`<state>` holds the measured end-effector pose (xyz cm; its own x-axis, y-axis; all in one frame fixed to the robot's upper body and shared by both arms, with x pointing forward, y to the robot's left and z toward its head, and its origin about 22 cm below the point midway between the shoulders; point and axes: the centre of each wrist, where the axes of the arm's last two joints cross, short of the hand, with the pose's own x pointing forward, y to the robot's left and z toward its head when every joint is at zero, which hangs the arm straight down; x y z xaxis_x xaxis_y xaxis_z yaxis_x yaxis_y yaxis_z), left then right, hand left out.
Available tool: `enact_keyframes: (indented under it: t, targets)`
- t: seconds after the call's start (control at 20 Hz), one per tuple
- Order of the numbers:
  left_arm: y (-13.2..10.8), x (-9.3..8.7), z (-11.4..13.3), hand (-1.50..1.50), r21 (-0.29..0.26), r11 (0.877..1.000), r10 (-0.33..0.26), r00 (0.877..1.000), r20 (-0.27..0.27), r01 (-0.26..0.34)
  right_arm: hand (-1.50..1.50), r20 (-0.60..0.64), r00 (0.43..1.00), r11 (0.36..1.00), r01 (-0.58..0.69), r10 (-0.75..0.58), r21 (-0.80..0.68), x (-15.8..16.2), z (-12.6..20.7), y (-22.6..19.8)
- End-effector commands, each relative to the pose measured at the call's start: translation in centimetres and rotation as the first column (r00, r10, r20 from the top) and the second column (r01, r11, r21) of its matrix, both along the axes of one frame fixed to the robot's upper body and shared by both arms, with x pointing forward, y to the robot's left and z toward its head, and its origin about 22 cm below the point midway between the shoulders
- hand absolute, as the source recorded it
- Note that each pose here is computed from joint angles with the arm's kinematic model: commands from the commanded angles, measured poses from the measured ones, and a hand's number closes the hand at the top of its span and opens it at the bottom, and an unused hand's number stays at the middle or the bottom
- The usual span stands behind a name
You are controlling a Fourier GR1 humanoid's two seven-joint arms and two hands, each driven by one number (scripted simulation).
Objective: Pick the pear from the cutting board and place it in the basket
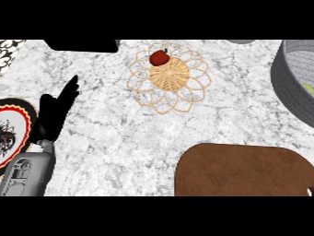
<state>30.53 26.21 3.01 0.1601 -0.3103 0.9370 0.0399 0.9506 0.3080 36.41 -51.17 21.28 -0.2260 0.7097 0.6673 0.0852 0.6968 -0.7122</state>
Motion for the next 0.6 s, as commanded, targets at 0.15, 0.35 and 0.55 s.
enact_keyframes:
  t: [0.15, 0.35, 0.55]
  targets:
    - [0.4, 0.1, 0.5, 0.0, -0.015, 1.0, -0.006, 1.0, 0.011, 0.006, -1.5, 0.049, 0.982, 0.971, 0.173, -0.183, 0.162, -3.3, 1.9, -3.7]
    - [-1.6, 0.7, 1.2, 0.0, -0.007, 1.0, -0.02, 1.0, 0.017, 0.02, -1.5, 0.033, 0.97, 0.945, 0.225, -0.24, 0.239, -6.0, 2.7, -5.9]
    - [0.3, -0.1, 0.3, 0.0, -0.009, 1.0, -0.001, 1.0, 0.003, 0.001, -1.5, -0.025, 0.966, 0.943, 0.255, -0.256, 0.215, -9.1, 2.2, -8.2]
